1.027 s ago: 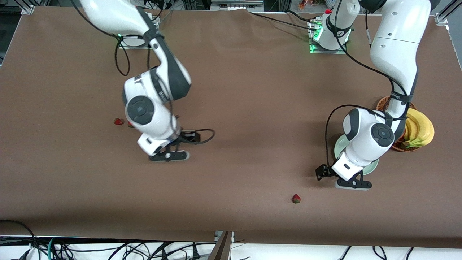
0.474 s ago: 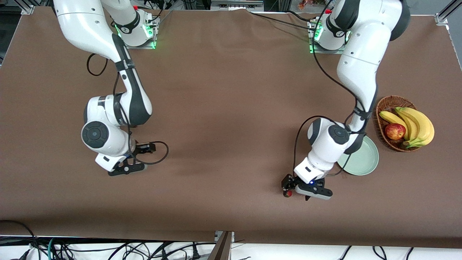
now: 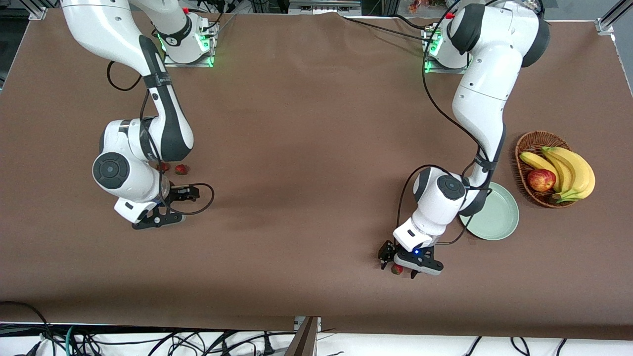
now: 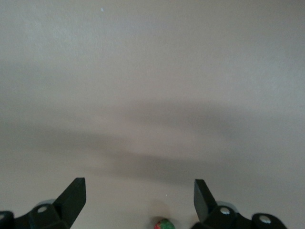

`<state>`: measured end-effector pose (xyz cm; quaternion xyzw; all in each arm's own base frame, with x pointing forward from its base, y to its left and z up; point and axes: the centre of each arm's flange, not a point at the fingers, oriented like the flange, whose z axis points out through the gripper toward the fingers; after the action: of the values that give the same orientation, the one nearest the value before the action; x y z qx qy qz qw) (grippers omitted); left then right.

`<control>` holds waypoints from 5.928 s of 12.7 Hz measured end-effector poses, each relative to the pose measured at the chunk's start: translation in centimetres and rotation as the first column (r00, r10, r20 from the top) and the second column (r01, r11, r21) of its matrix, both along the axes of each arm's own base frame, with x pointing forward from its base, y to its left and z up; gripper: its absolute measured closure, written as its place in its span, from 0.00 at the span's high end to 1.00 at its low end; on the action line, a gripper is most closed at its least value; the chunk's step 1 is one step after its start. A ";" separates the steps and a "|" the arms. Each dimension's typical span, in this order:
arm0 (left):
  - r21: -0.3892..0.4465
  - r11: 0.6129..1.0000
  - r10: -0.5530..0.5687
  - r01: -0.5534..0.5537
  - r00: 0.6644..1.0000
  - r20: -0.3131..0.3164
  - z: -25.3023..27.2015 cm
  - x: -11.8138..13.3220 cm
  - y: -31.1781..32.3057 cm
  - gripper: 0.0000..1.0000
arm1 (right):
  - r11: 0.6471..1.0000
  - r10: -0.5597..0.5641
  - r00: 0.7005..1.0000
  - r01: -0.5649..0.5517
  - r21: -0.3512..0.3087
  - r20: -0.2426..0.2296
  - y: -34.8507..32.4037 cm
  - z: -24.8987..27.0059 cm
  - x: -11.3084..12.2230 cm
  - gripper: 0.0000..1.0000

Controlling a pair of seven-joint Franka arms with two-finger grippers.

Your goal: Collect all strawberries into plate

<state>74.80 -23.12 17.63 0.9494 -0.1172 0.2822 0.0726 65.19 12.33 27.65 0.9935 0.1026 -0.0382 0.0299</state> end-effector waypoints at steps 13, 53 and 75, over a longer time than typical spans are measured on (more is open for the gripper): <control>0.018 1.000 -0.006 0.007 0.999 -0.033 -2.6 -0.8 0.3 0.46 | 0.998 -0.055 0.998 0.055 -0.008 -0.043 -6.8 -10.4 -14.2 0.73; 0.083 0.995 -0.008 0.056 0.869 -0.495 5.8 -13.0 23.4 1.00 | 0.549 -0.634 0.759 0.576 0.605 -0.148 48.8 12.2 -14.3 1.00; 0.251 0.917 0.398 -0.310 0.666 -0.631 1.1 -29.8 -0.4 0.89 | 0.996 0.090 0.987 -0.089 0.013 -0.132 -18.4 -7.1 -15.0 0.98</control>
<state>44.96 -23.56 18.77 0.9932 0.0868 -0.0775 -0.0046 50.17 -6.08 20.56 0.9833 0.1489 -0.1025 0.0210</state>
